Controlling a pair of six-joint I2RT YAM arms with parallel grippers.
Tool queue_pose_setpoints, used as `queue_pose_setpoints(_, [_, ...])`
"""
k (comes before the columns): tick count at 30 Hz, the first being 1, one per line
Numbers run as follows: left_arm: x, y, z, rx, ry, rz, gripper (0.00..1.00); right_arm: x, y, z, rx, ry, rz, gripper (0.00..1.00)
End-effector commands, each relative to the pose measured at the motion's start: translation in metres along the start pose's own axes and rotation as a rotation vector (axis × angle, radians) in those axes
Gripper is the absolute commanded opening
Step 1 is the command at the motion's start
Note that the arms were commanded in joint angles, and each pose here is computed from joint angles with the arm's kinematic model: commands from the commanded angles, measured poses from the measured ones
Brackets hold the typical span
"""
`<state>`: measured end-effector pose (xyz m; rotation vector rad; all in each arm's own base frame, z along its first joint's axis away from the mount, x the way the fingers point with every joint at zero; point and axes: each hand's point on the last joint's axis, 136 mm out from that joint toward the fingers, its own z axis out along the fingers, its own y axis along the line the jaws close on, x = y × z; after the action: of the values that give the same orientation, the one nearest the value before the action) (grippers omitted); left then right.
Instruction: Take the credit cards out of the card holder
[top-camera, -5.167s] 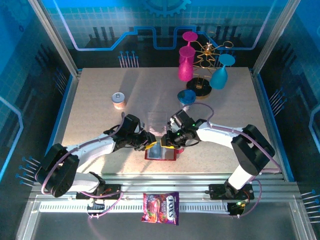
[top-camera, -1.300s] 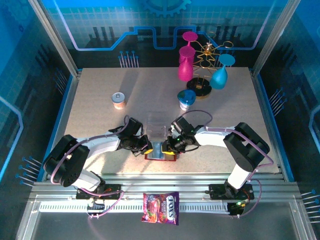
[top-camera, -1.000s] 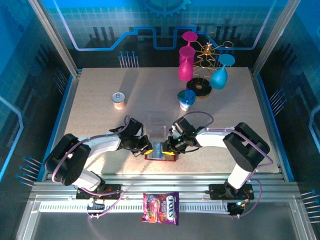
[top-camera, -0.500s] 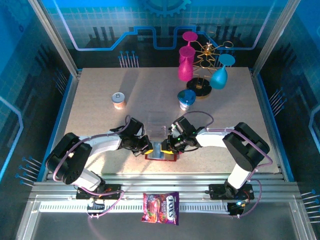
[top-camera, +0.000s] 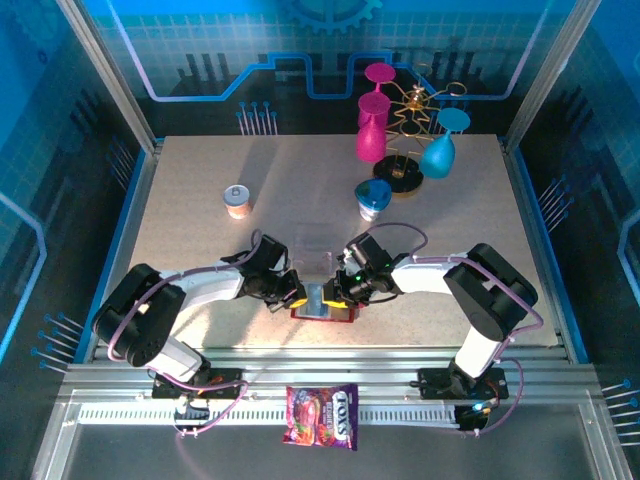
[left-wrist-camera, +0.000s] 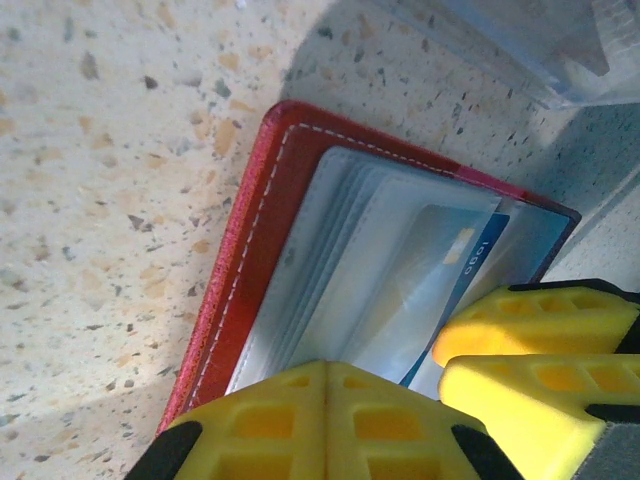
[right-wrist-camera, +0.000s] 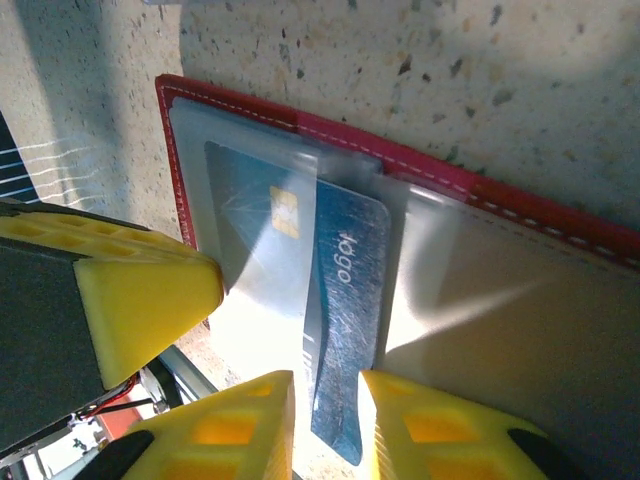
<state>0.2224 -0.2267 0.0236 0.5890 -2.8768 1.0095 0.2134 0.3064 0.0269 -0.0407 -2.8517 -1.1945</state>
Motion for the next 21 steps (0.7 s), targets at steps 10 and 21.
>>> queue_pose_setpoints(10, [0.0019,0.0188,0.0069,-0.071,0.02,-0.029,0.07,-0.0023,-0.0044,-0.0067,0.007,-0.017,0.028,0.26])
queue_pose_setpoints(21, [0.0018,0.0191,0.0076,-0.071,0.02,-0.033,0.07,-0.0055,0.001,-0.014,-0.019,-0.047,0.014,0.25])
